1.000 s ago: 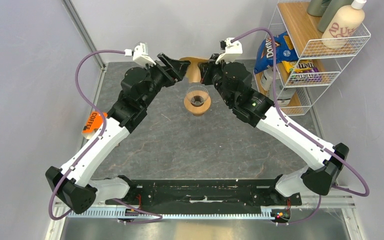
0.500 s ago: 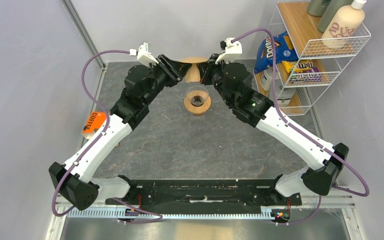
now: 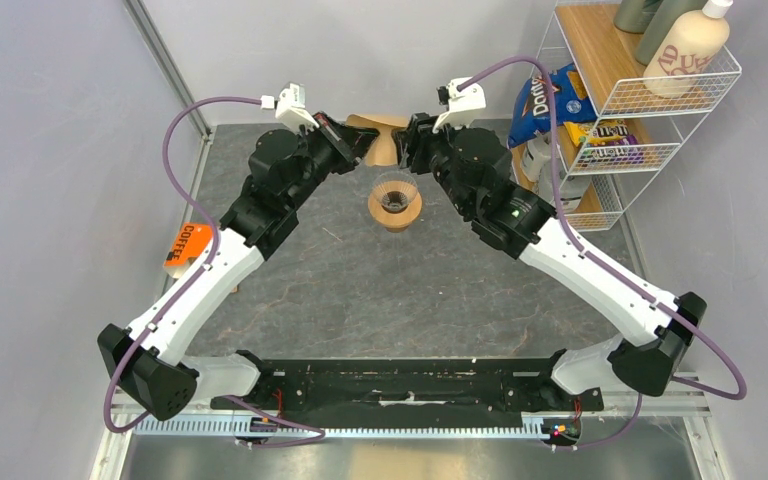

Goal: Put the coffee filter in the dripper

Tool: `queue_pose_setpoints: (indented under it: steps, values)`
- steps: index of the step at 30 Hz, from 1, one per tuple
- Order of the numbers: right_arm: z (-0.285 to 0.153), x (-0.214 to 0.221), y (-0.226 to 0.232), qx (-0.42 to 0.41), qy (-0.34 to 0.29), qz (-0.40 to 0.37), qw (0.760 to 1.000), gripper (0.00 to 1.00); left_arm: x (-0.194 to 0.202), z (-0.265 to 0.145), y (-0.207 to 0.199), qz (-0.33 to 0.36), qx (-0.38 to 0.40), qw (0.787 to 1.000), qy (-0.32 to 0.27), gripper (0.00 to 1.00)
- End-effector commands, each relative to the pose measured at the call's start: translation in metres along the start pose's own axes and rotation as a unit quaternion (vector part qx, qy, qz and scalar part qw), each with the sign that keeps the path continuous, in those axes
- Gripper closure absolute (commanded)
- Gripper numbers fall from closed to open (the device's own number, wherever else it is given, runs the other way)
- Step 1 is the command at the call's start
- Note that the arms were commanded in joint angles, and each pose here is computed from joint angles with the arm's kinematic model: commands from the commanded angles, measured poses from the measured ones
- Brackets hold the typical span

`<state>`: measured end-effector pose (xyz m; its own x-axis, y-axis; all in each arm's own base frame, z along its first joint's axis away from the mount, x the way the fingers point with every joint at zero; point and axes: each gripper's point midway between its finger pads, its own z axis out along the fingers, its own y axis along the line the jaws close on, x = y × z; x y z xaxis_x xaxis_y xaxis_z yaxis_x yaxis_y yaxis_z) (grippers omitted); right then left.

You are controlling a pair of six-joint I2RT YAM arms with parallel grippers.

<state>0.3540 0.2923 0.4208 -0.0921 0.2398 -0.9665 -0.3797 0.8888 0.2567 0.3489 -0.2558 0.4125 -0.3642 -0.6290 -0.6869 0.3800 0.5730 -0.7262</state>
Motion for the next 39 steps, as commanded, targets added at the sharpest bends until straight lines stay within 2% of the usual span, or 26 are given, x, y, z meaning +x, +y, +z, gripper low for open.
queue_pose_setpoints:
  steps: [1,11,20,23,32,34,36,39]
  values:
    - [-0.018,-0.028,-0.015,0.018,-0.028,-0.053,0.998,0.44,-0.019,-0.002,-0.017,0.060,0.026,0.998,-0.019,0.98]
    - [-0.012,-0.012,-0.009,-0.012,0.009,-0.125,0.992,0.44,0.006,0.003,-0.014,0.140,0.013,0.989,0.044,0.98]
    - [-0.009,-0.011,-0.011,-0.007,0.024,-0.165,0.986,0.46,0.021,0.004,-0.010,0.233,0.008,0.969,0.088,0.98]
    - [-0.009,-0.010,-0.013,-0.005,0.029,-0.167,0.986,0.52,0.023,0.004,-0.013,0.258,0.017,0.961,0.094,0.98]
    - [-0.010,-0.004,-0.014,-0.001,0.040,-0.149,0.988,0.84,0.036,0.003,-0.018,0.300,0.034,0.946,0.114,0.98]
    - [-0.010,-0.004,-0.011,-0.006,0.040,-0.145,0.989,0.88,0.040,0.001,-0.021,0.314,0.041,0.941,0.119,0.98]
    - [-0.011,-0.004,-0.011,-0.009,0.040,-0.144,0.989,0.85,0.041,0.001,-0.023,0.320,0.046,0.939,0.120,0.98]
    - [-0.013,-0.004,-0.011,-0.013,0.040,-0.144,0.989,0.74,0.041,0.001,-0.021,0.334,0.047,0.934,0.121,0.98]
